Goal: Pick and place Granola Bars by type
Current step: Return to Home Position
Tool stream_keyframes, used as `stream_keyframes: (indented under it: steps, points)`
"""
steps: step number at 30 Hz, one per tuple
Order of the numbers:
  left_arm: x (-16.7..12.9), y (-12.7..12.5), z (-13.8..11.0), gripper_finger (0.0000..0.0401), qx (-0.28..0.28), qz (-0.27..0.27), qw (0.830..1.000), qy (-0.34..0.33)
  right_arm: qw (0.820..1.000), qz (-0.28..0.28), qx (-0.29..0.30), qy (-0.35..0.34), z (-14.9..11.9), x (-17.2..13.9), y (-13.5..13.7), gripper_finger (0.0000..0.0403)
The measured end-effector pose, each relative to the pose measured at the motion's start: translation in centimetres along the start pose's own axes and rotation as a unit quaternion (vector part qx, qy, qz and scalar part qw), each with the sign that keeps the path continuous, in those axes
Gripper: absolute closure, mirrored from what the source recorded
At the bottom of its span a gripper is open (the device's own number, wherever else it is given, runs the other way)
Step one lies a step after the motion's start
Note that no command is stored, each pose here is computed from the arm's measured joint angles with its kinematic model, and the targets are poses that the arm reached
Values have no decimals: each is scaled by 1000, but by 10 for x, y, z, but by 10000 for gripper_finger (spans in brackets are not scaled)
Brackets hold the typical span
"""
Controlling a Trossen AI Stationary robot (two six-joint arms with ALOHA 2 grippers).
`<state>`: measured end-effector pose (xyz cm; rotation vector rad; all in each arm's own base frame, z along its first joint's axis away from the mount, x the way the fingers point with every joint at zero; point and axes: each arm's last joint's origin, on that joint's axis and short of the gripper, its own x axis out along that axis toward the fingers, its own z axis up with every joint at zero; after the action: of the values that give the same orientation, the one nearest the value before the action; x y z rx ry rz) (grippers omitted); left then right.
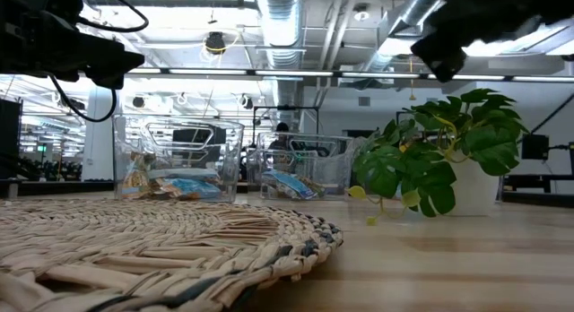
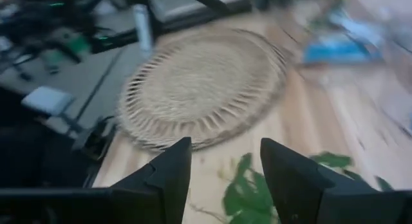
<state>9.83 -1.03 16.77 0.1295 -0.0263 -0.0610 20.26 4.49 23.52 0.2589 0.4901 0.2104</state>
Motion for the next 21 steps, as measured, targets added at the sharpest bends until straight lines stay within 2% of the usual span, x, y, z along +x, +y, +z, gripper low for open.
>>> stream_keyframes:
  steps: [3,7,15,21]
  points:
    - [0,0,0,205,5,0,1000,0,997,37,-56,-48,-17,-6,5,224]
    - [0,0,0,205,1,0,1000,0,989,71,-93,-92,-40,-11,8,222]
    - [0,0,0,205,2,0,1000,0,978,131,-119,-115,-76,-23,7,227]
    - [0,0,0,205,5,0,1000,0,973,143,-122,-133,-93,-33,1,225]
